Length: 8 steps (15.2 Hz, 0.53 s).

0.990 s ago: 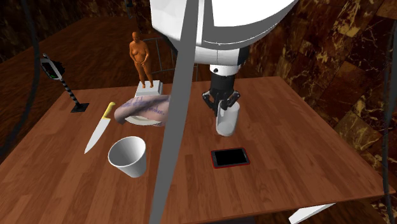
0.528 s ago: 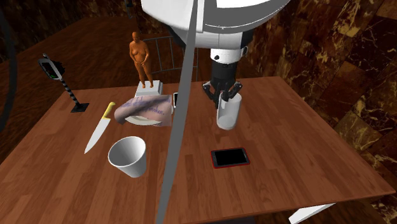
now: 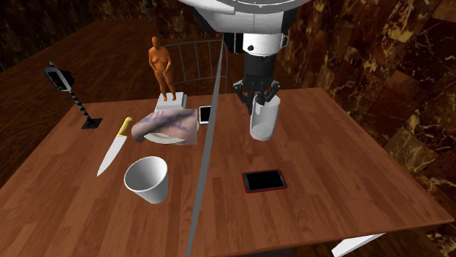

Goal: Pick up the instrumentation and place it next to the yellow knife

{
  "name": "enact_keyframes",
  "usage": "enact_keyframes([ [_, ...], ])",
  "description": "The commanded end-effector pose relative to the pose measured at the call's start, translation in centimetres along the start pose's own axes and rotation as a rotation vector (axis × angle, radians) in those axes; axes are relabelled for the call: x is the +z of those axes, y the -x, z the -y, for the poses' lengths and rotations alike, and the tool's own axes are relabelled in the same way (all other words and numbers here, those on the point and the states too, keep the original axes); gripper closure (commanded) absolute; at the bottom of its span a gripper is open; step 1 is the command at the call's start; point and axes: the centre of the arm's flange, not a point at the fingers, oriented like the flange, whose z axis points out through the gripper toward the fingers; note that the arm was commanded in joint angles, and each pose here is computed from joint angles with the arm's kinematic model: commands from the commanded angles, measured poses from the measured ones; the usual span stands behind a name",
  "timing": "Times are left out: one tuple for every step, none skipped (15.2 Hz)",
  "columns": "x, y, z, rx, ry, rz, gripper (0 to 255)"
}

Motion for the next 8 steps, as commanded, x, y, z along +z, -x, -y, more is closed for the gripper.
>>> enact_keyframes([
  [-1.1,0.1,0.1,0.0,0.0,0.0,255],
  [-1.6,0.1,0.1,0.0,0.0,0.0,255],
  [-2.2,0.1,0.1,0.0,0.0,0.0,255],
  [-2.7,0.2,0.1,0.0,0.0,0.0,255],
  [-3.2,0.2,0.1,0.0,0.0,0.0,255],
  [-3.7,0.3,0.1,0.0,0.0,0.0,255],
  [-4.3,0.3,0.1,0.0,0.0,0.0,255],
  [-4.8,0.3,0.1,0.0,0.0,0.0,255],
])
